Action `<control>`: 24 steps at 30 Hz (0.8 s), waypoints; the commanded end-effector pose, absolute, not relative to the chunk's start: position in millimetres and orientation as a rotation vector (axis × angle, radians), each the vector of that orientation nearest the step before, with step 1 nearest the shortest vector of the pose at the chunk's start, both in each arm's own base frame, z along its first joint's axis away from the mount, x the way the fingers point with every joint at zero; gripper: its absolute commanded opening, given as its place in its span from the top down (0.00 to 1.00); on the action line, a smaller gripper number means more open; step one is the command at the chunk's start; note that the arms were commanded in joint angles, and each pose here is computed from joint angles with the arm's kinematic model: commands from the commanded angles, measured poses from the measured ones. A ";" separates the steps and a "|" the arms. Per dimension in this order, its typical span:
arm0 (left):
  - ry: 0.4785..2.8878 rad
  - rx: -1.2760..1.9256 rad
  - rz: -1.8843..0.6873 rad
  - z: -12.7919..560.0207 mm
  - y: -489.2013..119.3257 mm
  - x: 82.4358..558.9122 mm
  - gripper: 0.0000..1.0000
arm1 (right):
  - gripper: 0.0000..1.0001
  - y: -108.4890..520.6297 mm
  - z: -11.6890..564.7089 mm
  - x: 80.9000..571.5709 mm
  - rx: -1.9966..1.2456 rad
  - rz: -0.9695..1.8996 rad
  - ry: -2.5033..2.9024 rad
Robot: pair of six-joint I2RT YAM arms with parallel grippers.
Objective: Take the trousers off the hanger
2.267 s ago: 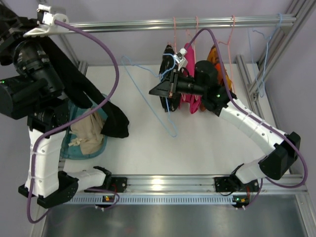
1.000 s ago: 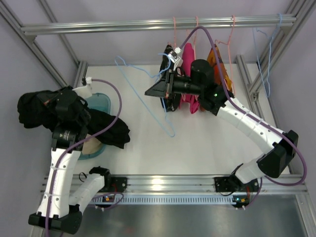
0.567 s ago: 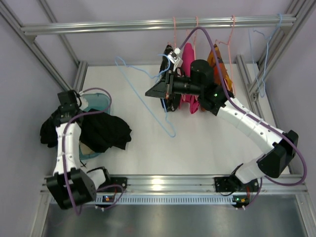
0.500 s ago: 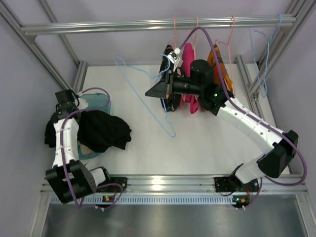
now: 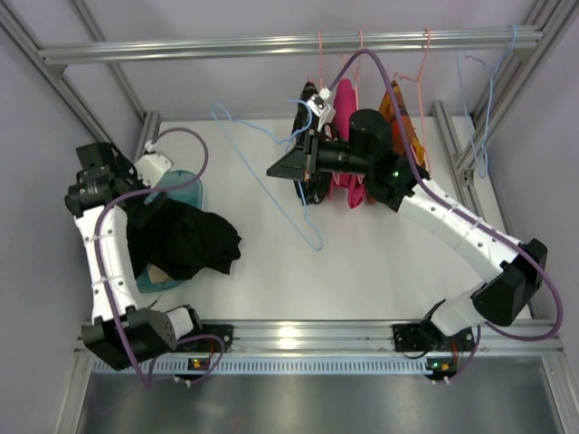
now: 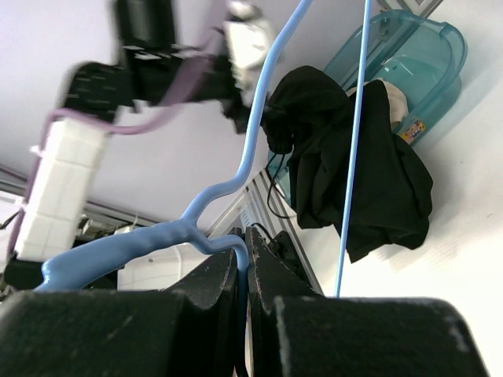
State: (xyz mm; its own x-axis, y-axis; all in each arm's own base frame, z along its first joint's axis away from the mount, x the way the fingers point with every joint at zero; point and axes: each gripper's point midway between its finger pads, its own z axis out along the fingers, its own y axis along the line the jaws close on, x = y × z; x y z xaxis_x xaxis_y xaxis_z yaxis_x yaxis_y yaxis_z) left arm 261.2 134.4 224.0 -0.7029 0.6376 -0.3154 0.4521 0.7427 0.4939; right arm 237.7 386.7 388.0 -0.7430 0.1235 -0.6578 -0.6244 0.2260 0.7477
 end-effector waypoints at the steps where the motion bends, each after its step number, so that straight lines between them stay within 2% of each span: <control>1: 2.125 0.987 0.191 304.1 51.7 246.9 0.06 | 1.00 376.7 415.5 226.3 -0.528 1.556 1.768; 3: 1.983 1.049 0.053 330.5 15.2 232.4 0.02 | 1.00 374.0 415.3 224.9 -0.542 1.538 1.762; 5: 1.959 1.089 -0.022 330.3 -0.1 225.3 0.02 | 1.00 369.8 415.5 223.6 -0.549 1.517 1.755; 9: 2.055 1.257 -0.213 274.9 -34.5 214.7 0.02 | 1.00 359.5 423.0 218.2 -0.562 1.481 1.709; 13: 2.044 1.505 -0.457 231.4 -84.4 197.2 0.05 | 1.00 344.3 430.3 216.3 -0.556 1.406 1.664; 16: 2.038 1.622 -0.516 210.8 -95.5 195.5 0.07 | 1.00 327.7 445.0 216.8 -0.523 1.334 1.609; 18: 2.075 1.651 -0.467 194.6 -94.8 202.5 0.07 | 1.00 318.0 455.7 213.1 -0.512 1.313 1.571; 24: 2.075 2.059 -0.204 123.1 -98.6 212.9 0.03 | 1.00 299.4 465.8 219.2 -0.457 1.288 1.552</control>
State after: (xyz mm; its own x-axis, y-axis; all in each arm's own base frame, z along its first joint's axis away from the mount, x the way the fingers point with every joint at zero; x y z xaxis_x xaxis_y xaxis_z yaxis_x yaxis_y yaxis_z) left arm 200.2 -104.8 148.2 -0.0880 0.9201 -0.3817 0.9954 0.0961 0.0021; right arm 209.8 309.9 455.8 -0.4587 0.2647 -0.8483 -0.7880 0.3200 0.5260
